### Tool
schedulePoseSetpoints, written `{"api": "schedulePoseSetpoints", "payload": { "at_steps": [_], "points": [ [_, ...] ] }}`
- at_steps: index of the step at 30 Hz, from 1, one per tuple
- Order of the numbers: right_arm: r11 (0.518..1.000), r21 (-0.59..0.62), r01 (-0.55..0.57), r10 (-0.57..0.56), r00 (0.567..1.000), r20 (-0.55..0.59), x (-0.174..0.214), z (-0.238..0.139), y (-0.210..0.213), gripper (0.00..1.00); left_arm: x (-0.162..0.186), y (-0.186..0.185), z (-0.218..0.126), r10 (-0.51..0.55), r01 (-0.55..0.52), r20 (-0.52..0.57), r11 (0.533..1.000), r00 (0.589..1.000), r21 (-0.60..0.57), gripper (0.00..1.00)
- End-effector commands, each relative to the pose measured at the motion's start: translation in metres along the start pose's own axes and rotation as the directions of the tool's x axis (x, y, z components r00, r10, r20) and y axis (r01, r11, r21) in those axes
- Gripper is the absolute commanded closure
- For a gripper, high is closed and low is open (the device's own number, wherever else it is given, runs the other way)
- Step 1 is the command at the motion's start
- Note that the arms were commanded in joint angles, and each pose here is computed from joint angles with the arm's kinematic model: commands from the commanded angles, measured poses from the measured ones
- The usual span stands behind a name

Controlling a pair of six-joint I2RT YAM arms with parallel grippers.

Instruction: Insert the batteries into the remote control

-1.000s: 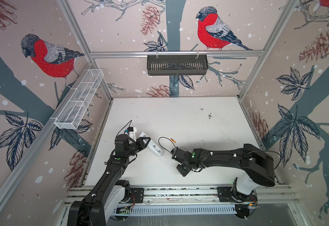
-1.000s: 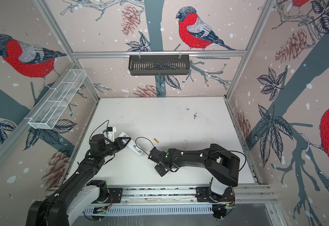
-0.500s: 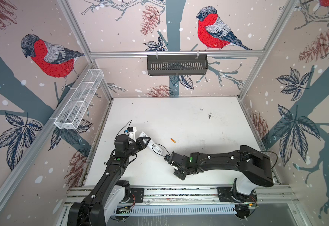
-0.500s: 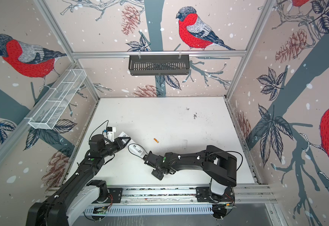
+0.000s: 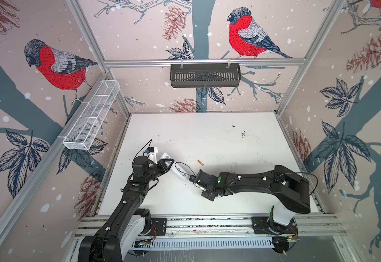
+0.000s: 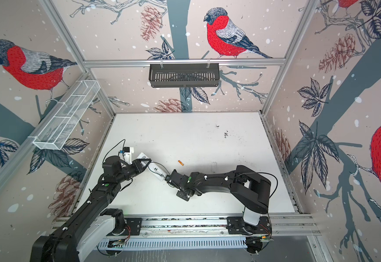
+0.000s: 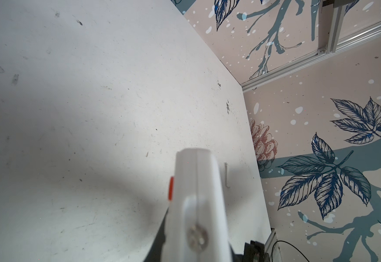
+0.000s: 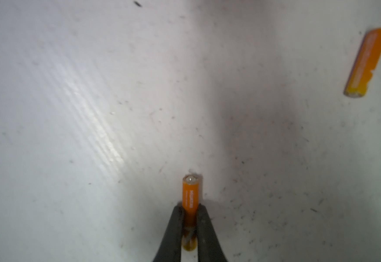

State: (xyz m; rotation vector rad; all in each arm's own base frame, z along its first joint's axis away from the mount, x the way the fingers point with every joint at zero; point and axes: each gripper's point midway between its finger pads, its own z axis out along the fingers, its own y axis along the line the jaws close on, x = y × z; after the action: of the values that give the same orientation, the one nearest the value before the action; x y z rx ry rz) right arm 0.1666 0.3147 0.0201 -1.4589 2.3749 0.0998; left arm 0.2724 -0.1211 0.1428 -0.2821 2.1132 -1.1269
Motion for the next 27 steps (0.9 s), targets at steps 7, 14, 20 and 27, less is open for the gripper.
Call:
{"api": "schedulePoseSetpoints", "payload": {
  "at_steps": [7, 14, 20, 27],
  "points": [
    [0.718, -0.159, -0.677, 0.679, 0.732, -0.054, 0.014, -0.029, -0.069, 0.97, -0.007, -0.004, 0.001, 0.029, -0.029, 0.020, 0.999, 0.999, 0.016, 1.00],
    [0.355, -0.181, -0.917, 0.934, 0.357, 0.023, 0.009, -0.046, -0.110, 0.97, -0.009, -0.006, -0.002, 0.036, -0.037, 0.036, 0.999, 0.999, 0.024, 1.00],
    [0.017, -0.209, -0.978, 0.999, 0.009, 0.035, 0.018, -0.052, -0.120, 0.97, -0.010, -0.010, -0.006, 0.042, -0.044, 0.052, 0.999, 0.998, 0.031, 1.00],
    [-0.166, -0.141, -0.976, 0.986, -0.169, 0.012, 0.023, -0.036, -0.108, 0.97, -0.012, -0.012, -0.007, 0.047, -0.049, 0.058, 0.998, 0.997, 0.041, 1.00]
  ]
}}
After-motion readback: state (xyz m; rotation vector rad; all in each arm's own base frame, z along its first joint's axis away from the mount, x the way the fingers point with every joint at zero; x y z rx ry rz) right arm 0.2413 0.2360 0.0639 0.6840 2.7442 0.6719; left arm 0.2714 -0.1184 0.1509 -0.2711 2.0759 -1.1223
